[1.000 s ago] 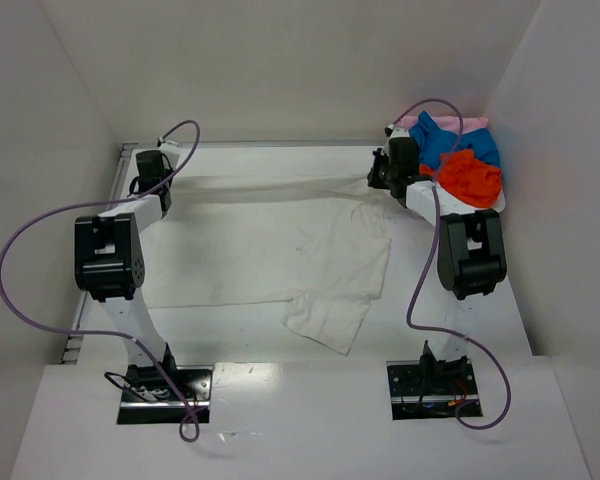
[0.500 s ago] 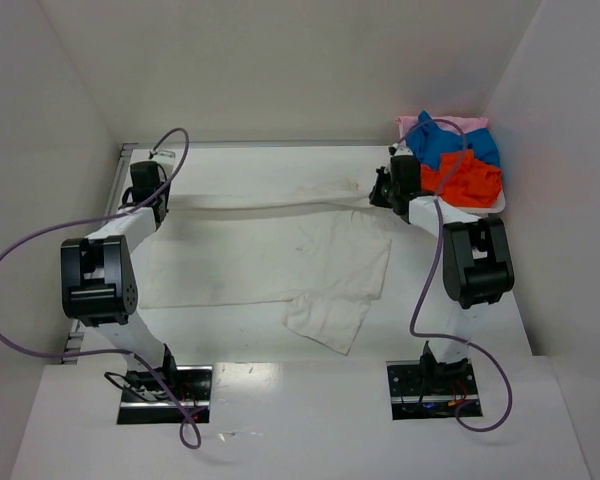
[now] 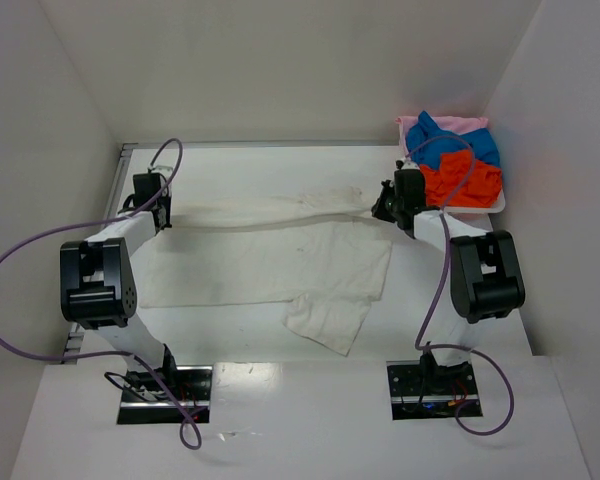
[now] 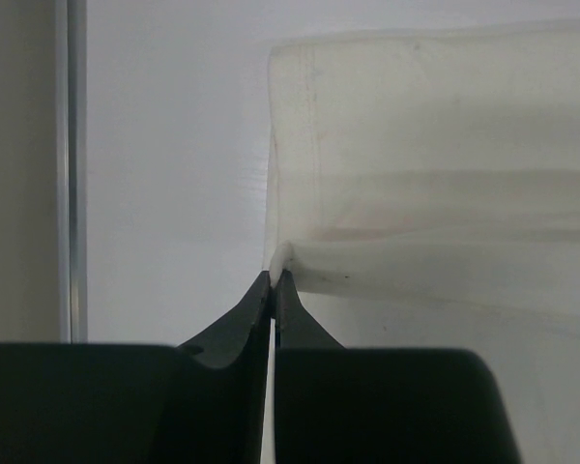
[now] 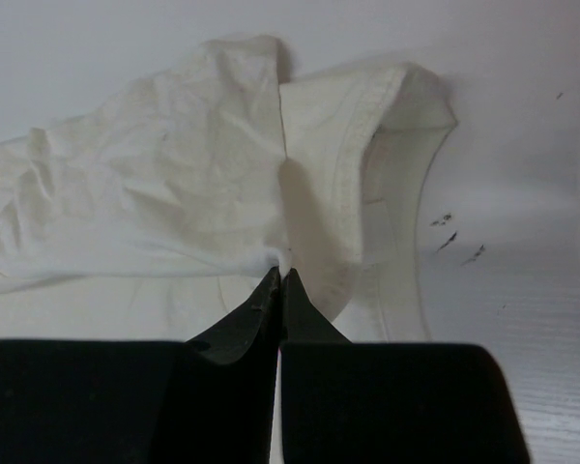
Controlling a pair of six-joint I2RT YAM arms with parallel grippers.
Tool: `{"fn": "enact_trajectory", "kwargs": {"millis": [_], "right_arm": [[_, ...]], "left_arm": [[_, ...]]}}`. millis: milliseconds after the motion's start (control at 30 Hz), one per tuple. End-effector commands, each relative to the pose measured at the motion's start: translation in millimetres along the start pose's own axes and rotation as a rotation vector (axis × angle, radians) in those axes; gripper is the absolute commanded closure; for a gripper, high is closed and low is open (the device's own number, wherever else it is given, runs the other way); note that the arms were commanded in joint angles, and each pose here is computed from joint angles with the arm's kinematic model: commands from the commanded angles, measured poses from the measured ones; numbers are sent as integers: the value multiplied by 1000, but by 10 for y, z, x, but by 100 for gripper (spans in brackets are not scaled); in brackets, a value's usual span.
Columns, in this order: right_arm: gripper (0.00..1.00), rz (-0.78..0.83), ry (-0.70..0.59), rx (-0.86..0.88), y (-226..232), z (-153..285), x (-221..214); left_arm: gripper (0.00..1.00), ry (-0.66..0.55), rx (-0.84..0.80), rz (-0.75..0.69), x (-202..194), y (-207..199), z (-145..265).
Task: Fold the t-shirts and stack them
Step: Fold the flattened tshirt in 1/3 of the way
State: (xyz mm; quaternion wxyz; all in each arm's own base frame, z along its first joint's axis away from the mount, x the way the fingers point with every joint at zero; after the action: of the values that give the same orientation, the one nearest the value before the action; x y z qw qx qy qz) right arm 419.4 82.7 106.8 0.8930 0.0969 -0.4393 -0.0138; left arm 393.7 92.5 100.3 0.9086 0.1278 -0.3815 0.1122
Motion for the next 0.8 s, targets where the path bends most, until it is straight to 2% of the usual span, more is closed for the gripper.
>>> {"fn": "enact_trajectory", "kwargs": {"millis": [0, 267, 433, 533, 567, 600, 633, 667, 733, 767], "right_arm": [[100, -37, -54, -32, -77, 126, 86], [100, -39, -16, -63, -111, 195, 47], [95, -50, 57, -79, -131, 210, -81], [83, -50, 76, -95, -159, 216, -144], [77, -50, 63, -92, -150, 246, -103], [72, -50, 49, -90, -140, 278, -62], [63, -59, 49, -90, -136, 278, -61], [39, -59, 38, -88, -129, 302, -29], [33, -58, 16, -83, -111, 333, 54], [29, -57, -18, -75, -88, 363, 165]], "left_arm": [[100, 11, 13, 60, -12, 30, 17], [100, 20, 14, 93, 34, 10, -8], [100, 38, 24, 108, -2, 5, -49], [92, 36, 34, 140, 73, 3, -51], [87, 46, 35, 152, 76, 1, -36], [75, 44, 36, 175, 104, -7, -27], [70, 35, 35, 177, 143, -6, -23], [65, 10, 17, 184, 221, -11, 50], [50, -27, -16, 202, 328, -37, 131], [45, -58, -36, 208, 419, -39, 227]]}}
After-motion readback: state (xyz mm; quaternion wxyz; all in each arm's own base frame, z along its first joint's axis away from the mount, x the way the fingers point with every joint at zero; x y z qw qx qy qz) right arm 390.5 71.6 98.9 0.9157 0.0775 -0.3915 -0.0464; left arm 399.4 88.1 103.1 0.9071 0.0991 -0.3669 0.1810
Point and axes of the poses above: each gripper's point midway between its finger pads, its own z axis back along the fingers, its own y axis along the line the jaws close on, x = y × z, the point moved 4 cm from there along z, back along the fingers, and after that the axes turned 12 degrees about z, right-handed, at the moved point
